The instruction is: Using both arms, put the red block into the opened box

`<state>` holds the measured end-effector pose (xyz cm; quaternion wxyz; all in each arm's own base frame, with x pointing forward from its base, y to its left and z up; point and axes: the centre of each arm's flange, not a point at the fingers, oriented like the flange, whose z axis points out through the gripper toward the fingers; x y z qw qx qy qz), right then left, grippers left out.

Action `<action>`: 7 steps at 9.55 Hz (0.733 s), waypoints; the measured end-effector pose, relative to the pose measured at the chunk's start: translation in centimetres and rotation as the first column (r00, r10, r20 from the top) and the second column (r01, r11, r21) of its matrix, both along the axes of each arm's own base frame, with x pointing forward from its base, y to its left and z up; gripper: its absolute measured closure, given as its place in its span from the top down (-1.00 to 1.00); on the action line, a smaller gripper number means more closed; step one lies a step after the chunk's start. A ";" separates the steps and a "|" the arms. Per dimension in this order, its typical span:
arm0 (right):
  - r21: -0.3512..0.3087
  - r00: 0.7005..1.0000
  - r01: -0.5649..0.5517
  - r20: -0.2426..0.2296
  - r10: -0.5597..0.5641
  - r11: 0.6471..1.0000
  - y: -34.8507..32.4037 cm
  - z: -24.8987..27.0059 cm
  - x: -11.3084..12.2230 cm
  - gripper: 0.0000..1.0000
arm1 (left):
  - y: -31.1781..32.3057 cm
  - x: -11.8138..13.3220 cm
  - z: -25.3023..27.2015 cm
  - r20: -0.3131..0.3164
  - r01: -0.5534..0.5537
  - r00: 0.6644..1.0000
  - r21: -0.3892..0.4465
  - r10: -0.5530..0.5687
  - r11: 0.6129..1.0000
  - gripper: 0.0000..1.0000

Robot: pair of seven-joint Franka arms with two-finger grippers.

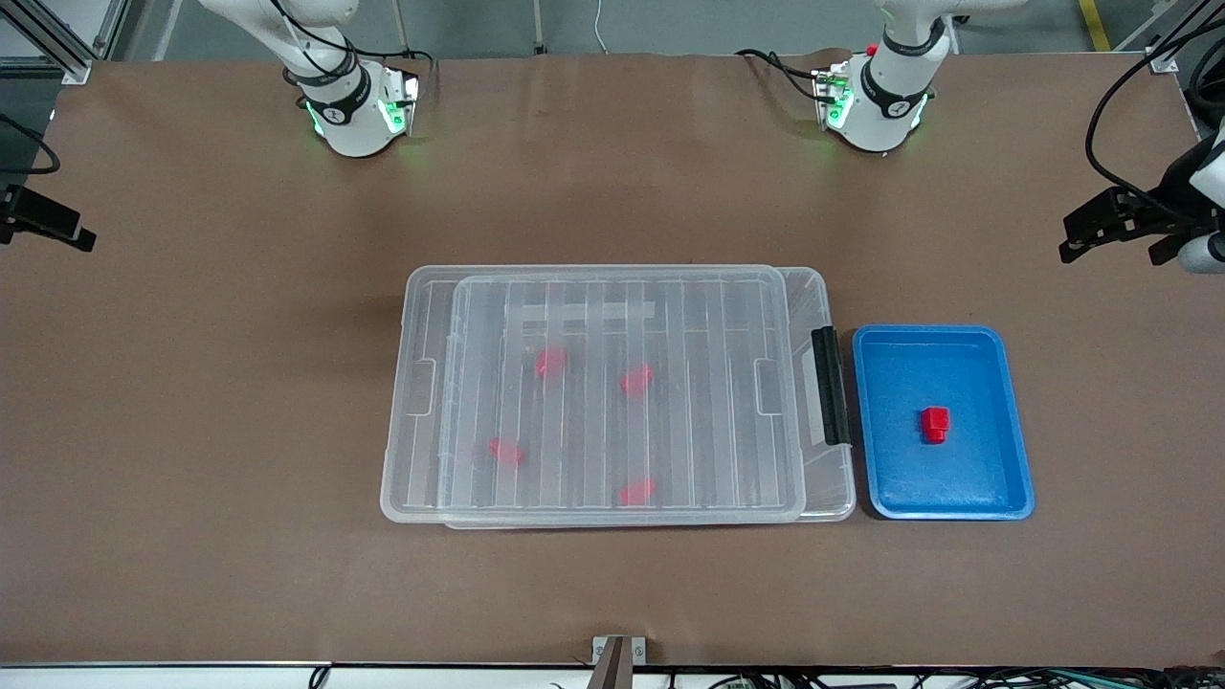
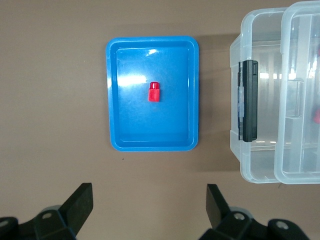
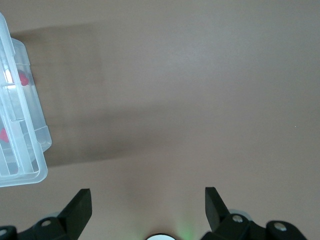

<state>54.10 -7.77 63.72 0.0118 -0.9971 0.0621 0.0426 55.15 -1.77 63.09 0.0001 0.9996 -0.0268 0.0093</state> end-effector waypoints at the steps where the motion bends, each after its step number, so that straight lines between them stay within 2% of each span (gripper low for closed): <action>1: 0.000 1.000 0.000 0.000 0.000 1.000 0.0 0.0 0.0 1.00 | 0.0 0.0 0.0 0.000 0.000 1.000 0.000 0.000 1.000 1.00; 5: 0.006 1.000 -0.031 0.005 0.031 1.000 1.3 -0.5 0.4 1.00 | 0.0 0.1 1.3 0.029 0.000 1.000 -0.001 0.000 1.000 1.00; 7: 0.003 0.991 -0.131 0.033 0.130 0.991 7.9 -4.9 4.2 1.00 | -0.1 0.1 1.9 0.043 0.002 0.999 -0.001 -0.002 1.000 1.00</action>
